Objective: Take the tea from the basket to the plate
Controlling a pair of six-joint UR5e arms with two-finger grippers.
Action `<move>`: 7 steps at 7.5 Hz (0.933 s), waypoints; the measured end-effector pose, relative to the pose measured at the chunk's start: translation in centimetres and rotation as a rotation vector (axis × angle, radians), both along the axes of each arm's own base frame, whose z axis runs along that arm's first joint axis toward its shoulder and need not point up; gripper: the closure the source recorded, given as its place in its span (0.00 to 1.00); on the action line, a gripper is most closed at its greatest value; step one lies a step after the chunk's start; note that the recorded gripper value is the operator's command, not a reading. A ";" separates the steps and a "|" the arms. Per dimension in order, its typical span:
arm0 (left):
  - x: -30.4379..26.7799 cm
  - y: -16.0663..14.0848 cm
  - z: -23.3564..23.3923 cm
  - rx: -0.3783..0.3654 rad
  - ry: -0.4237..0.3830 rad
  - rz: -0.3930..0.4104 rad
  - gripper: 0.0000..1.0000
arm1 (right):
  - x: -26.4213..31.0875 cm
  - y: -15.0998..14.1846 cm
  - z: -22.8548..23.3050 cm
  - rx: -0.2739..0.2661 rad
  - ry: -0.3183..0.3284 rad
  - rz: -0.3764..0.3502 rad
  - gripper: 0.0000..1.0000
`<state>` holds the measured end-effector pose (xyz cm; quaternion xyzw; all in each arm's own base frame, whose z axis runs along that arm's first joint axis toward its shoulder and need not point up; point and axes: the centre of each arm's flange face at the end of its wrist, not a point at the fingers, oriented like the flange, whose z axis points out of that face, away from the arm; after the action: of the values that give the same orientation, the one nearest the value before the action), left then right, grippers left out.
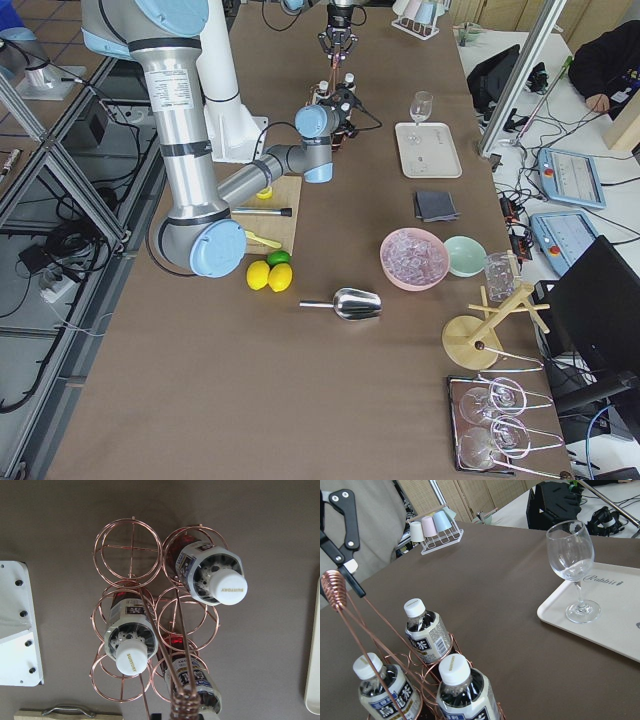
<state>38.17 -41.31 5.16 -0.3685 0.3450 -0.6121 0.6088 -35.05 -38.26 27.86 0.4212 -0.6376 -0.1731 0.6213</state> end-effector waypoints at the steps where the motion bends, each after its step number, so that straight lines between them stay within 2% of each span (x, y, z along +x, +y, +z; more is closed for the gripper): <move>1: 0.0 0.0 0.1 0.000 -0.001 0.000 1.00 | -0.2 0.5 -0.7 0.003 -0.017 0.021 0.01; 4: -1.0 0.4 0.9 0.003 0.000 -0.005 1.00 | -3.3 3.1 -2.4 0.006 -0.064 0.100 0.04; 5: -1.7 0.6 1.4 0.004 0.002 -0.010 1.00 | -4.3 3.8 -2.7 0.016 -0.065 0.109 0.11; 7: -2.1 0.6 1.9 0.003 -0.001 -0.012 1.00 | -5.6 4.2 -2.7 0.044 -0.049 0.122 0.18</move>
<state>36.07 -40.71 7.09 -0.3651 0.3479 -0.6153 0.6058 -40.68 -34.08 25.14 0.4767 -0.6219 -0.1385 0.6056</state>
